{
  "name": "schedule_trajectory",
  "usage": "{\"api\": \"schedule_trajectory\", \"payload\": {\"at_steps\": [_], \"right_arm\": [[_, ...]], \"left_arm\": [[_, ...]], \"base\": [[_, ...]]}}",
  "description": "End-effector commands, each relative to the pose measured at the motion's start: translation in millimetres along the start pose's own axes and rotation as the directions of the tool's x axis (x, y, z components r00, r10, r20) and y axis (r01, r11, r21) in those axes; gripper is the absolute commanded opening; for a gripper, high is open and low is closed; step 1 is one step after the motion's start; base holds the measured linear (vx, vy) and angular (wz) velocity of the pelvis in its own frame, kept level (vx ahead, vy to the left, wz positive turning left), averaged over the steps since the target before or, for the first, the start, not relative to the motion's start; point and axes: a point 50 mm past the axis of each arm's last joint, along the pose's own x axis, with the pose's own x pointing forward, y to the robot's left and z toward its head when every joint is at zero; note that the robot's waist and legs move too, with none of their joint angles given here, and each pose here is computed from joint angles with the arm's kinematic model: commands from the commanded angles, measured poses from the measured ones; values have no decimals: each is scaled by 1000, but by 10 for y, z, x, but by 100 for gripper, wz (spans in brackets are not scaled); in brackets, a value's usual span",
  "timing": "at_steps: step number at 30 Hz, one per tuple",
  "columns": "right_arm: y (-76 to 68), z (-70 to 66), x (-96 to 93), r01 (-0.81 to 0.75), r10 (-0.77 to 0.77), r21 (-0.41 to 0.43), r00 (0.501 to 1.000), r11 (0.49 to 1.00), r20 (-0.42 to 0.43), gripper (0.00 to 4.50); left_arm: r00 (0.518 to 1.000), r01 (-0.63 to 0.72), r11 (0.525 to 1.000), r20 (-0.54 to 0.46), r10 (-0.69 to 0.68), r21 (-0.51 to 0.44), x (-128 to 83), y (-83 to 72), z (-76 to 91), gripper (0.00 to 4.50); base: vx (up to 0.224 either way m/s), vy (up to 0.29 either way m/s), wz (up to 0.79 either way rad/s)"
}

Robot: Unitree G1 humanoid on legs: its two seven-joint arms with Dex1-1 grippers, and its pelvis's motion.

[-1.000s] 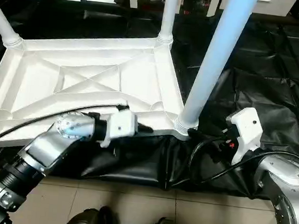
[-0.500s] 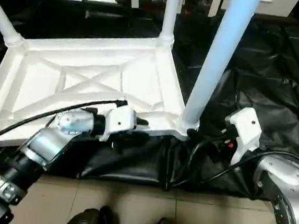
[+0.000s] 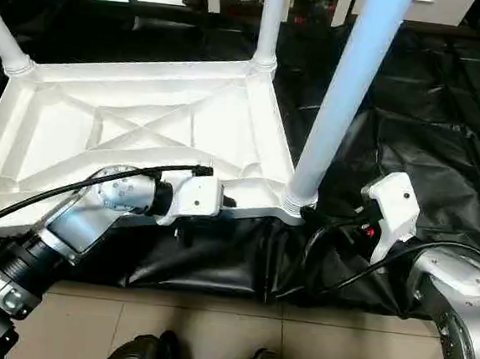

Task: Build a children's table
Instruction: Insert table leg to table base

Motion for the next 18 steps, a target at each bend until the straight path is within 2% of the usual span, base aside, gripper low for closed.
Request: {"api": "schedule_trajectory", "payload": {"at_steps": [1,3,12,18], "right_arm": [[-1,20,-1,-9,9,-17,1000,1000,2,372],[-4,22,1,-8,8,-18,1000,1000,3,372],[-24,26,14,-6,6,-21,1000,1000,4,372],[-35,40,27,-6,6,-24,1000,1000,9,372]], "left_arm": [[994,33,998,-101,-39,-54,-5,-75,-187,124],[994,31,998,-106,-37,-57,-8,-67,-181,124],[993,26,997,-115,-35,-79,-17,-56,-181,33],[990,43,996,-127,-53,-83,-26,-84,-199,9]], "base": [[0,0,0],[0,0,0],[0,0,0],[0,0,0]]}}
